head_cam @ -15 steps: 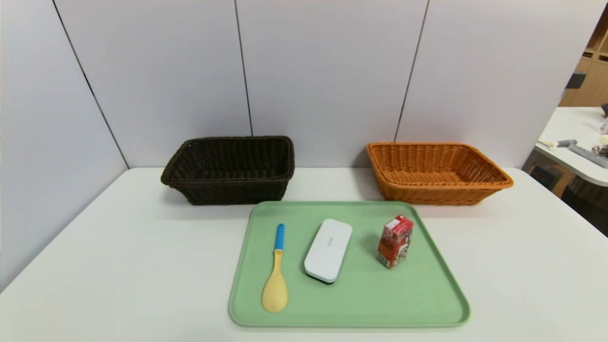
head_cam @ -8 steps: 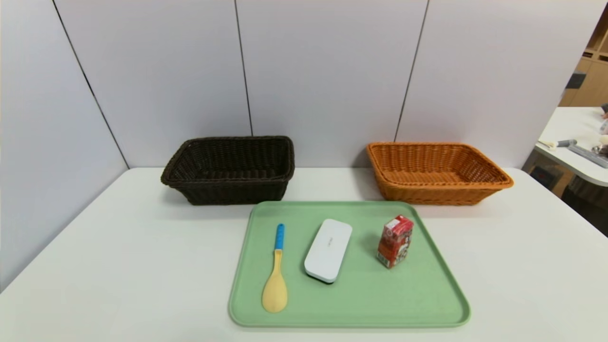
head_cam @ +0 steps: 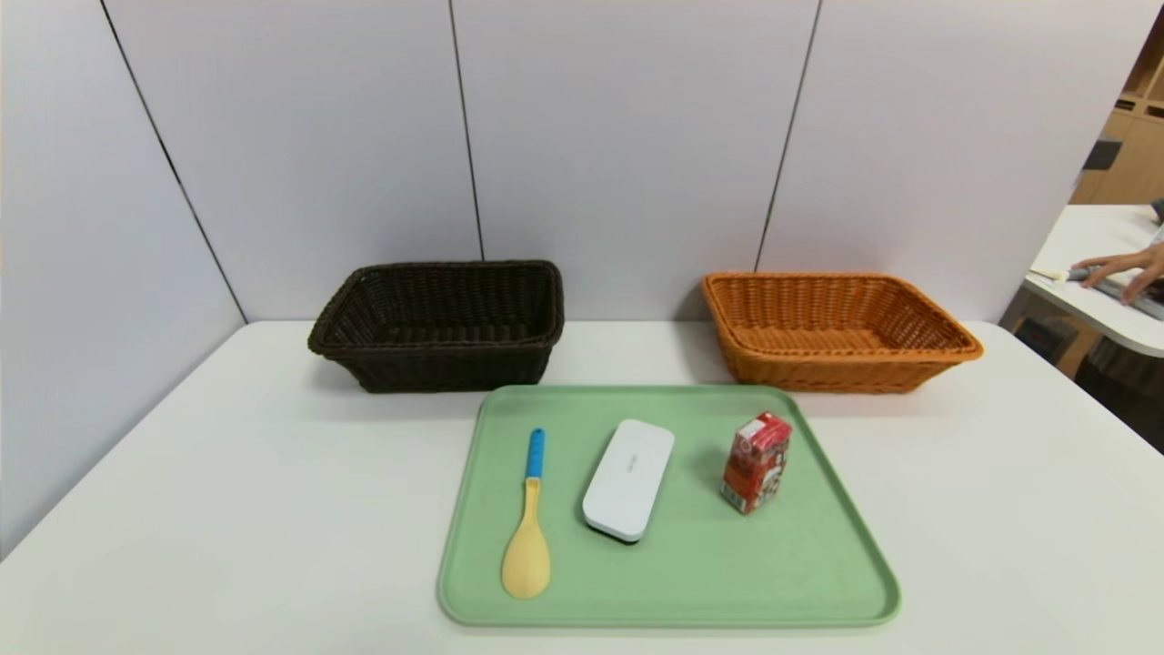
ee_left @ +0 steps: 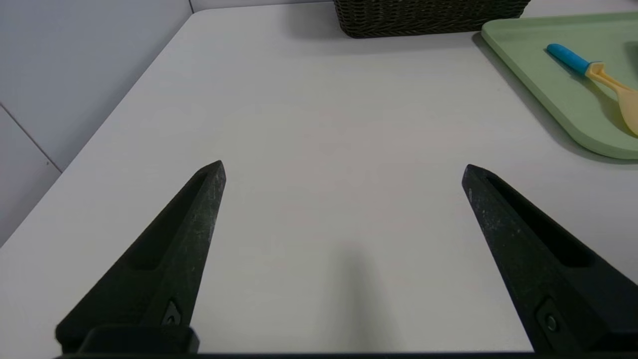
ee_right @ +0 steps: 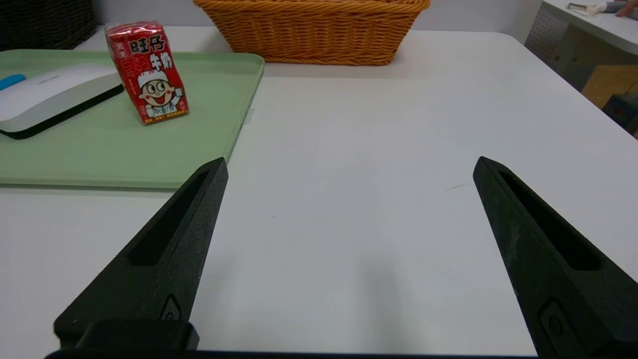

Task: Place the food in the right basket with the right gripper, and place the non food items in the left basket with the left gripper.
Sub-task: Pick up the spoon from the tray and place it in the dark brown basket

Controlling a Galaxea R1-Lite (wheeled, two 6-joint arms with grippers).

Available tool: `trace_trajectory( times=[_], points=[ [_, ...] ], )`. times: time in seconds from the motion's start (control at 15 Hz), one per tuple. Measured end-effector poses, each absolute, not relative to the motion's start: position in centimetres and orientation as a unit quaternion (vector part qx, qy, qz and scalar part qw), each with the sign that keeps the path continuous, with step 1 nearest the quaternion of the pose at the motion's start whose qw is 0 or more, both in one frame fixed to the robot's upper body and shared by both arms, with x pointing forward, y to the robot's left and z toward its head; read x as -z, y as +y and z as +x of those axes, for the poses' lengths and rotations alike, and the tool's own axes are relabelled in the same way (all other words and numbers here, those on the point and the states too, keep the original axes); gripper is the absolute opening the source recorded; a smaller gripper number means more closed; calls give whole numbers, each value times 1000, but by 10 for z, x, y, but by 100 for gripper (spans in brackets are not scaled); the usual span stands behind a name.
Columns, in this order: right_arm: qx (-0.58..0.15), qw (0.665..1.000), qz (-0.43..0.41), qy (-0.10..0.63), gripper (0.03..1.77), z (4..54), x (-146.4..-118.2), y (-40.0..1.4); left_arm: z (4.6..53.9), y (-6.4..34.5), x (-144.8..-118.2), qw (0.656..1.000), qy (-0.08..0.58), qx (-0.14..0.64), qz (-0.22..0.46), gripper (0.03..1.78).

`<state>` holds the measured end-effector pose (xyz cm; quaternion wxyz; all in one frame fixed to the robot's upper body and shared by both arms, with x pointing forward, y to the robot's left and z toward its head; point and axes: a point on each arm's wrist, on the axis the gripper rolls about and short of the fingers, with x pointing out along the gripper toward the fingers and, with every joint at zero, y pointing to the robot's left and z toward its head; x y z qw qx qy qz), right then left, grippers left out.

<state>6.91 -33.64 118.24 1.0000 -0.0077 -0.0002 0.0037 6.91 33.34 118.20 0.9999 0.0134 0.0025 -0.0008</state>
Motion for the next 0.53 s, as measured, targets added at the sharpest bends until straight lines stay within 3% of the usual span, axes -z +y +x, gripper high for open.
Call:
trace_trajectory(
  times=[0.53],
  points=[
    [-4, 1000, -10, 2, 170, 69, -1182, -336, 69, 333, -1183, 1000, 0, 1, 14, 169]
  ],
)
